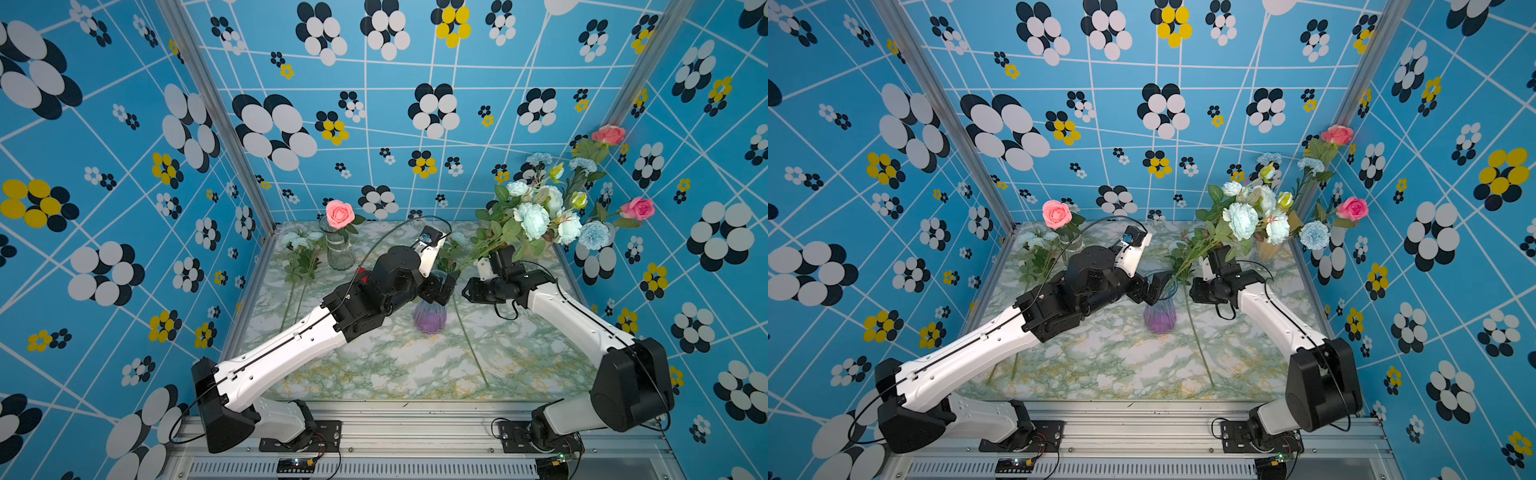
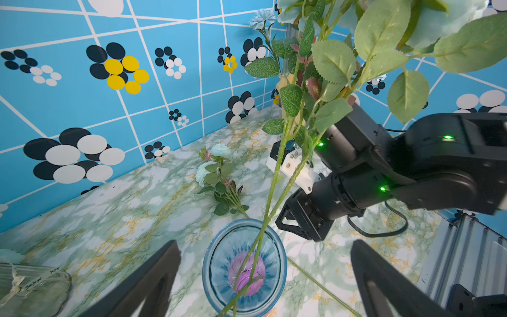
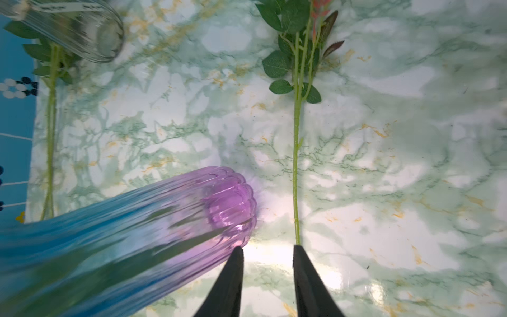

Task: Pick out blue flowers from the vase
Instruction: Place the flower at the center of the board, then pick up the flower from the vase.

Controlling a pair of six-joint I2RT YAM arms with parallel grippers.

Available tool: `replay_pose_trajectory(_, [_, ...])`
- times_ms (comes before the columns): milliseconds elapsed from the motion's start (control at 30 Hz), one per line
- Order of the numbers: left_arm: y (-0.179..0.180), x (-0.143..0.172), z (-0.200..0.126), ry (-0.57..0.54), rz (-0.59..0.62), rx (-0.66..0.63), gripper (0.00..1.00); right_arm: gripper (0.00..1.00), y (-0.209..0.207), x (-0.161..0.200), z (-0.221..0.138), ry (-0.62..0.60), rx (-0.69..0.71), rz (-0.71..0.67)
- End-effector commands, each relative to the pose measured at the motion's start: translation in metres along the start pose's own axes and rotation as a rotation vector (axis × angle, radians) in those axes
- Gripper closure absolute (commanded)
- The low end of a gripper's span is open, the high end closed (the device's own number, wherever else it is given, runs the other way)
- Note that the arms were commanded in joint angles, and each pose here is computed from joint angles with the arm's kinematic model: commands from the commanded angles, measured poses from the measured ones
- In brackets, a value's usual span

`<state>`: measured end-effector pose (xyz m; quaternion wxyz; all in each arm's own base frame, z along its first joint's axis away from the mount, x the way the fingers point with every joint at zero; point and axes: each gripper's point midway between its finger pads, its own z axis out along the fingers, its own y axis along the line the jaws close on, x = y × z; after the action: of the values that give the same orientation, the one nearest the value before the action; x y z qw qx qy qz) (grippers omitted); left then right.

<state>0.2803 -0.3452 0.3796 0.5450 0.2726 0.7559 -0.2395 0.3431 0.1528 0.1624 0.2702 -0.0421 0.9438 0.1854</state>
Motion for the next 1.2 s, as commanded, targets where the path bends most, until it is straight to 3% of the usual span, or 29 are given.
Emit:
replay_pose_trajectory(0, [-0.004,-0.006,0.008,0.015,0.007,0.026,0.01,0.70,0.013,0.000,-0.025,-0.083,-0.068,-0.010])
replay_pose_trajectory(167, [0.010,0.002,0.033,0.040,-0.076,0.058,0.06,0.70,0.035,-0.005,-0.063,-0.246,-0.204,0.010])
replay_pose_trajectory(367, [0.016,0.011,0.056,0.096,-0.096,0.103,0.07,0.70,0.049,-0.011,-0.091,-0.372,-0.303,0.016])
replay_pose_trajectory(667, [0.006,0.008,0.080,0.142,-0.068,0.210,0.15,0.74,0.051,-0.015,-0.103,-0.415,-0.305,0.000])
replay_pose_trajectory(967, [0.005,0.018,0.109,0.210,-0.046,0.220,0.23,0.75,0.050,-0.013,-0.112,-0.427,-0.290,-0.018])
replay_pose_trajectory(1167, [0.005,0.028,0.123,0.233,-0.038,0.216,0.36,0.75,0.050,-0.013,-0.120,-0.438,-0.281,-0.028])
